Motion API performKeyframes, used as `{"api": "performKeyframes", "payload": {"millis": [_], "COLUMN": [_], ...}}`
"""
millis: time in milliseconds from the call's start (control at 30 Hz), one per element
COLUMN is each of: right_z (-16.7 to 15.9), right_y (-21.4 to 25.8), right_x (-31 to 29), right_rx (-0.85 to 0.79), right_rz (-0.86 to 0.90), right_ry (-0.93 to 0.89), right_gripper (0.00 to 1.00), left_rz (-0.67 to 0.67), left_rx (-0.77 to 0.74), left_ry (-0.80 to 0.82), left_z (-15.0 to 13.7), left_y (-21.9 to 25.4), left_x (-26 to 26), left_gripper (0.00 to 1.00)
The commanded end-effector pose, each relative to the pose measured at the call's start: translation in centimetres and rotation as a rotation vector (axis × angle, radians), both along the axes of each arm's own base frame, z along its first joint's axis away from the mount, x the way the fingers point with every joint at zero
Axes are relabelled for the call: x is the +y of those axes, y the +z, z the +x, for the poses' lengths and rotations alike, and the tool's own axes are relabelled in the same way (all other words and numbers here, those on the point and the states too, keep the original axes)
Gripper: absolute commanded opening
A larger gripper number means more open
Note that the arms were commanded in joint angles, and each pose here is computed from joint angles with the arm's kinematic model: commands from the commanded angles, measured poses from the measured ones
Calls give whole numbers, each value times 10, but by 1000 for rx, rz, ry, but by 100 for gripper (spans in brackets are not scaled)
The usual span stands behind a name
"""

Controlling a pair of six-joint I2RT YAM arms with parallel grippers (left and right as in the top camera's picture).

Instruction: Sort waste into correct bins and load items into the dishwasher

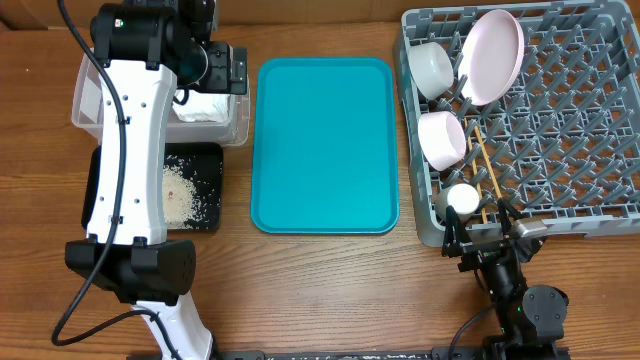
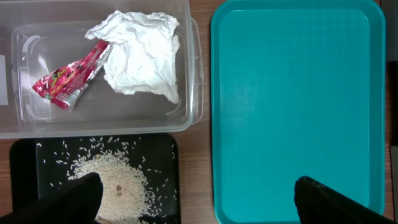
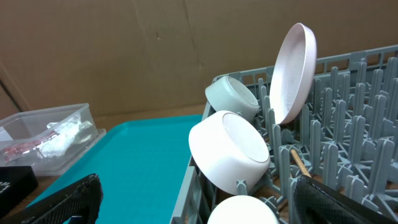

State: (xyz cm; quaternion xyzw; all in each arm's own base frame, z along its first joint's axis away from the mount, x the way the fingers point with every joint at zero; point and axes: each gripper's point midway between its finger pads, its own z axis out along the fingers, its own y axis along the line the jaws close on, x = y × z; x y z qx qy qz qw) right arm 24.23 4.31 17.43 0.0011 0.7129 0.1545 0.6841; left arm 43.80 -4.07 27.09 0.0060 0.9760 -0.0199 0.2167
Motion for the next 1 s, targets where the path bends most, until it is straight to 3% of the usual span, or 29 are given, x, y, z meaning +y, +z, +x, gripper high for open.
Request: {"api": "performKeyframes", "payload": {"millis": [0, 700, 800, 967], "right_z": [-1, -1, -1, -1], "right_y": [-2, -2, -2, -2], "right_x": [2, 2, 2, 2], "right_rx": [-1, -1, -1, -1], "right_rz": [14, 14, 14, 14], "right_ry": [10, 11, 11, 10], "right_gripper": [100, 100, 100, 100], "left_rz": [1, 53, 16, -89], "left_rx": [-15, -33, -139, -488], "left_ry": [13, 6, -5, -100], "left_z": [1, 1, 9, 22], "left_y": [4, 8, 33, 124], "left_x": [-2, -1, -8, -31], "left_gripper": [100, 100, 100, 100]}}
